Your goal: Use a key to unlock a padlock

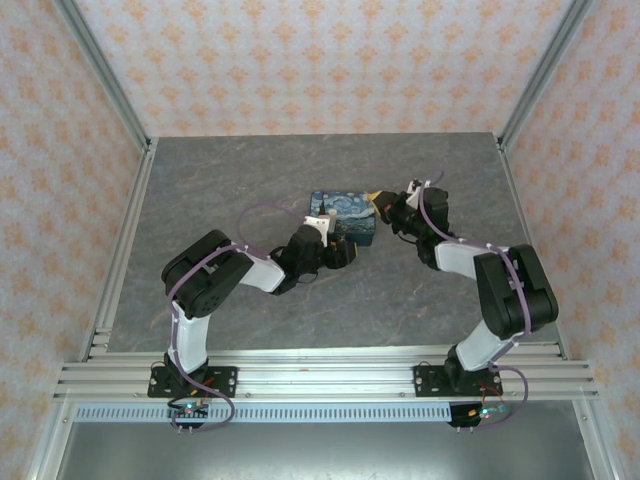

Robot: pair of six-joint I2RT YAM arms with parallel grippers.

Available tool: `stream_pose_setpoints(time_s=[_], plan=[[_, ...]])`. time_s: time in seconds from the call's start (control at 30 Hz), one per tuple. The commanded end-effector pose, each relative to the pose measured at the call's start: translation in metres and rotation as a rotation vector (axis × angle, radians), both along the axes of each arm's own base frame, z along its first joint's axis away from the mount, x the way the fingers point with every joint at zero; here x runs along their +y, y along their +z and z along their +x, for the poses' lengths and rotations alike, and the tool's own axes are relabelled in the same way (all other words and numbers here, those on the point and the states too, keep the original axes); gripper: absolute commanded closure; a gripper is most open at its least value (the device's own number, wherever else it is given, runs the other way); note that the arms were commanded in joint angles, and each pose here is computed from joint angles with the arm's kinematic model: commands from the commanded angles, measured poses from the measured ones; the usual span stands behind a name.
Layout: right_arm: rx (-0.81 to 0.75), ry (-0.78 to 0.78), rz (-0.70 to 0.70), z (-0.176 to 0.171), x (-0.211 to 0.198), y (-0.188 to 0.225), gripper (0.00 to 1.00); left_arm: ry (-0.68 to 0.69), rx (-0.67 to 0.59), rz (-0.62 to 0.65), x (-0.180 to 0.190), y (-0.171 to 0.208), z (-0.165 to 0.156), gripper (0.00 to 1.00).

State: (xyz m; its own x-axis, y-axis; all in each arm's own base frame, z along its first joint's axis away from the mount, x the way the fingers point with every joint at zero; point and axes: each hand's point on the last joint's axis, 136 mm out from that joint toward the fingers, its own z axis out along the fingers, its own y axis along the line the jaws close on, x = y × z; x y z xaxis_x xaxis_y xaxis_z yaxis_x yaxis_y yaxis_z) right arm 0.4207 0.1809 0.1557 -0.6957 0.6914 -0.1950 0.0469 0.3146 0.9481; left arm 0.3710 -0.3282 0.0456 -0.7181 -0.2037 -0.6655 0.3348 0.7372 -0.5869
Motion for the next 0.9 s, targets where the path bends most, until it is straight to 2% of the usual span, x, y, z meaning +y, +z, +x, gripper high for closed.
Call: stream_pose_setpoints(time_s=[0.0,0.27,0.6,0.87], plan=[[0.036,0.017,-0.029,0.006,0.001,-0.019,1.00,0.006,0.006,0.043,0.004,-0.004,0.004,0.36],[0.081,0.021,-0.023,0.013,0.004,-0.049,1.00,-0.002,0.000,0.042,0.002,-0.001,0.004,0.36],[0.101,0.023,-0.020,0.008,0.003,-0.062,1.00,-0.009,-0.010,0.062,-0.002,-0.001,0.009,0.36],[0.109,0.021,-0.016,0.005,0.003,-0.065,1.00,0.053,-0.054,0.197,0.011,-0.001,0.017,0.36]])
